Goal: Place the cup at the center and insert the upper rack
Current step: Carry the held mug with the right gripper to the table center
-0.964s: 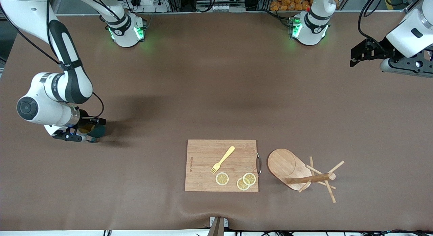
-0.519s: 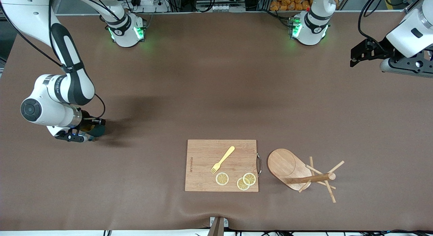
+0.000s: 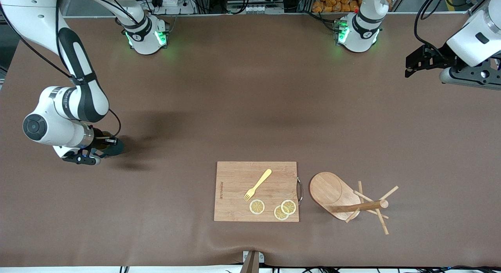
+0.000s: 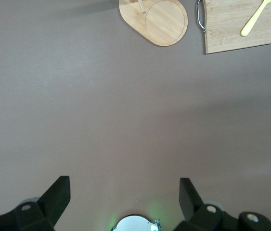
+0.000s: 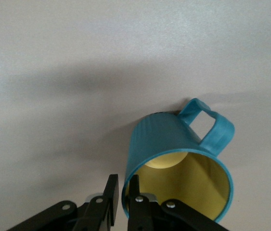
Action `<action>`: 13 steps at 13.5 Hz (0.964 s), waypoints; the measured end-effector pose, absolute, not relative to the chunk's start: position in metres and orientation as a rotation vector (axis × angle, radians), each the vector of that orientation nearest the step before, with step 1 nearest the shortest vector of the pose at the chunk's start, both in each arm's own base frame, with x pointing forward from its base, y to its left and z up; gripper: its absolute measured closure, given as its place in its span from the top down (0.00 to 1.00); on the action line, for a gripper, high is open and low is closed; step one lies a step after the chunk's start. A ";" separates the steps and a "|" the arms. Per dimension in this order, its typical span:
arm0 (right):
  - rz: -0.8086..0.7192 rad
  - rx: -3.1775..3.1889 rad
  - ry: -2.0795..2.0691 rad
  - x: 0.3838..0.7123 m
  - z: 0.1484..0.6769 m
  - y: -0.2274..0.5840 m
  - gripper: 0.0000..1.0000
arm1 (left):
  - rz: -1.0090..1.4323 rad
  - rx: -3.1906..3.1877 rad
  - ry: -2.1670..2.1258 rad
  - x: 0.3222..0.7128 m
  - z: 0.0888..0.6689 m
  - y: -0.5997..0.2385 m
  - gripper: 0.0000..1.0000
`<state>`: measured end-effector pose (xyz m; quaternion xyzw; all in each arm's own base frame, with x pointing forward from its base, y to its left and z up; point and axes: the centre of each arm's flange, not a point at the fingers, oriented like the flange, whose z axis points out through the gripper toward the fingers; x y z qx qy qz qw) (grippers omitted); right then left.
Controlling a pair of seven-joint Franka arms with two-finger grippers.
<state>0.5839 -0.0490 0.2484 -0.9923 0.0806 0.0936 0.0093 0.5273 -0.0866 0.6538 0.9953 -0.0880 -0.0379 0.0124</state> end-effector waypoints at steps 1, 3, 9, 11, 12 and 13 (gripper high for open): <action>0.295 -3.098 0.251 0.584 0.248 -0.051 0.11 | -0.118 3.102 -0.274 0.527 0.654 -0.087 1.00; 0.329 -3.095 0.187 0.584 0.251 -0.050 0.04 | -0.118 3.102 -0.274 0.527 0.654 -0.087 1.00; 0.475 -3.069 0.032 0.600 0.291 -0.017 0.04 | -0.116 3.102 -0.278 0.527 0.654 -0.088 1.00; 0.475 -3.077 0.055 0.603 0.299 0.001 0.04 | -0.115 3.102 -0.279 0.527 0.654 -0.088 1.00; 0.474 -3.082 0.087 0.604 0.301 0.013 0.04 | -0.115 3.102 -0.279 0.527 0.654 -0.088 1.00; 0.476 -3.083 0.131 0.604 0.302 0.029 0.04 | -0.115 3.102 -0.279 0.527 0.654 -0.088 1.00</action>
